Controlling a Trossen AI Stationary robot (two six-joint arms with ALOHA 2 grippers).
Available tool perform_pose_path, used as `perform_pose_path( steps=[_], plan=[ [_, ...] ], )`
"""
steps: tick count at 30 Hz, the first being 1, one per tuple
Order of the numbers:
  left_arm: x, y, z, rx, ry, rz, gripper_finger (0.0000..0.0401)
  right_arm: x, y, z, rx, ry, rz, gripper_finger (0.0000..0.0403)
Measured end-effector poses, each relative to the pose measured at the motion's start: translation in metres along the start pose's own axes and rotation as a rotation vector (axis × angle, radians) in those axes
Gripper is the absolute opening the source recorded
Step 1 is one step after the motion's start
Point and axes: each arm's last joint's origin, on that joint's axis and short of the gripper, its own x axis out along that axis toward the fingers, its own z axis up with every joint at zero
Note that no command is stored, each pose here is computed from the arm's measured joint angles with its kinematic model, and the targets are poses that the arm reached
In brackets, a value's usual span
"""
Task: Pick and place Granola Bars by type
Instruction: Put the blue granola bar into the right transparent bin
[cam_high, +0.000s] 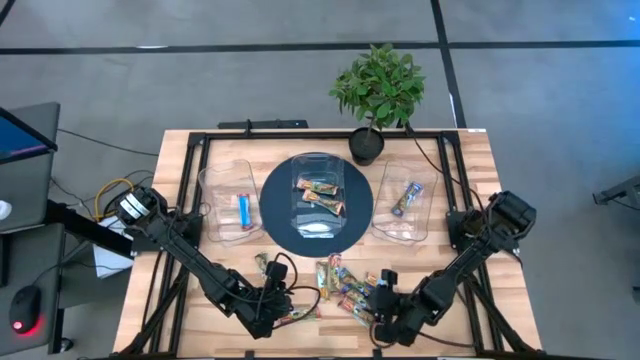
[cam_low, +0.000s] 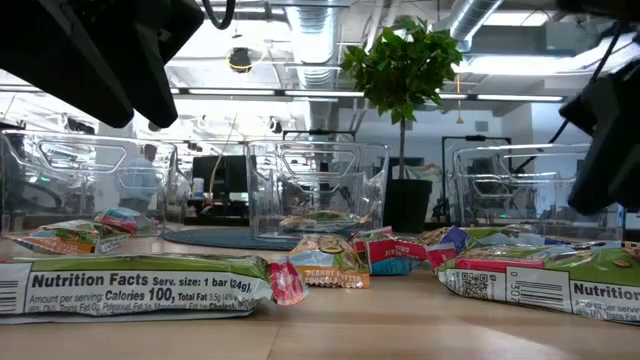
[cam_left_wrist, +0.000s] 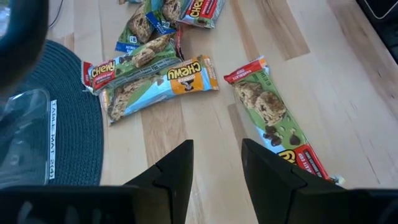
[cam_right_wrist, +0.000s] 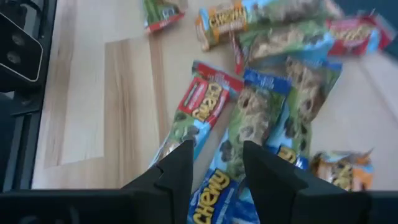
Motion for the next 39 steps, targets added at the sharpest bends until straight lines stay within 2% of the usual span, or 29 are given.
perform_pose_path(
  steps=[7,11,26,39],
  plan=[
    [0.000,0.000,0.000,0.000,-0.001,0.002,0.0132,0.006,-0.002,0.000,0.070,0.049,0.028,0.0131],
    [0.000,0.000,0.000,0.000,-0.001,0.003,0.0132,0.011,-0.002,-0.002,0.070,0.082,0.028,0.0131],
    [0.000,0.000,0.000,0.000,-0.002,0.005,0.0132,0.014,-0.010,-0.009,0.089,0.152,-0.044,0.0131],
    [0.000,0.000,0.000,-0.001,-0.003,0.007,0.0132,-0.006,0.007,0.002,0.010,0.218,-0.109,0.0131]
  ],
)
